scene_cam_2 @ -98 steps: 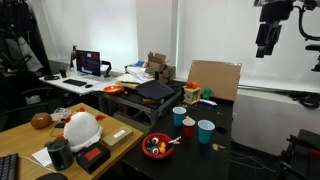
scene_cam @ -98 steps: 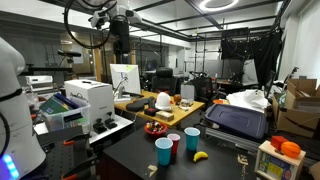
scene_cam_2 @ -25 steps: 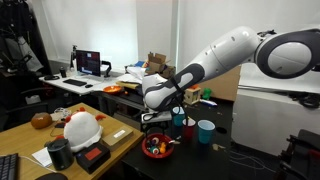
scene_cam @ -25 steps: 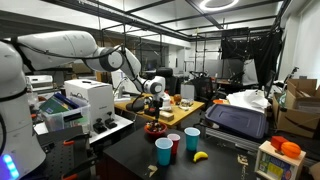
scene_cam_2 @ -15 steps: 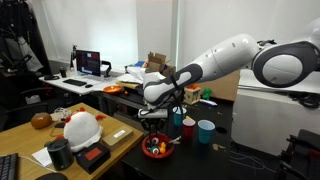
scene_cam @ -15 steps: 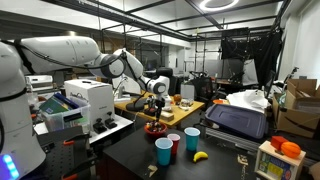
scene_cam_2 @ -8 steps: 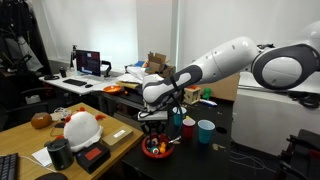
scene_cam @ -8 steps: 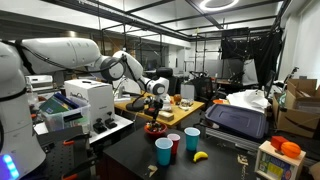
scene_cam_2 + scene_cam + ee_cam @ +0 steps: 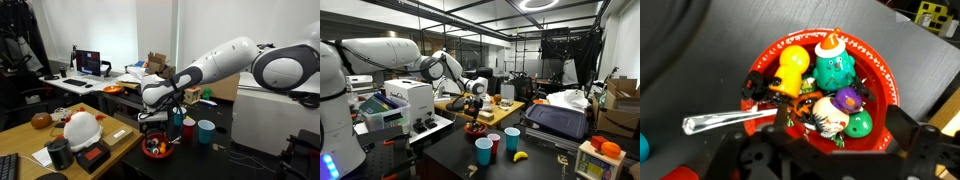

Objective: Put some of the things in the bowl into the blue cup at the back of the line of cups

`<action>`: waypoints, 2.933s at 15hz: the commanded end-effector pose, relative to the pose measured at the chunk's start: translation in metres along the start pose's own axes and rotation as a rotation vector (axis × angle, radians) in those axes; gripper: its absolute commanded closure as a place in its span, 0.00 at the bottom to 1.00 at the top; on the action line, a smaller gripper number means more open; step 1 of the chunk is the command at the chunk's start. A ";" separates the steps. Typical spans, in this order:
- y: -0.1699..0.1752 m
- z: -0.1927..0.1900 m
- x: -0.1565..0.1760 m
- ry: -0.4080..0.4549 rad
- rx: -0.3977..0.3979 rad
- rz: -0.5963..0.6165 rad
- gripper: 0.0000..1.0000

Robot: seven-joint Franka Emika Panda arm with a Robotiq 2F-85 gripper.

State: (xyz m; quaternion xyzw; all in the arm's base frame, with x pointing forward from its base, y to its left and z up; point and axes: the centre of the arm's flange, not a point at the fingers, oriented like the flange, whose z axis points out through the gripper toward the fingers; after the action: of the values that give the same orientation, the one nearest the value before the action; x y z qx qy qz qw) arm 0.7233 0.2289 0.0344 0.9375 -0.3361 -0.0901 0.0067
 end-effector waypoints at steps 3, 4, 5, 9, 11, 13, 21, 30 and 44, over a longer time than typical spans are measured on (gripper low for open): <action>0.000 -0.003 0.012 0.022 -0.006 0.008 0.00; -0.001 -0.004 0.013 0.023 -0.002 0.008 0.00; -0.001 -0.004 0.013 0.024 0.001 0.009 0.00; -0.002 0.000 0.017 0.026 0.005 0.016 0.00; -0.001 0.004 0.022 0.026 0.008 0.020 0.00; 0.000 0.007 0.026 0.033 0.011 0.022 0.00; -0.007 0.006 0.042 0.074 0.056 0.034 0.00; -0.009 0.009 0.044 0.030 0.090 0.059 0.00; -0.007 0.027 0.036 -0.105 0.129 0.103 0.00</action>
State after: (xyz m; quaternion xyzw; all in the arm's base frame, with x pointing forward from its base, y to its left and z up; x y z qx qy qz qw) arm 0.7350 0.2061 0.0178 0.9190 -0.3797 -0.0929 -0.0517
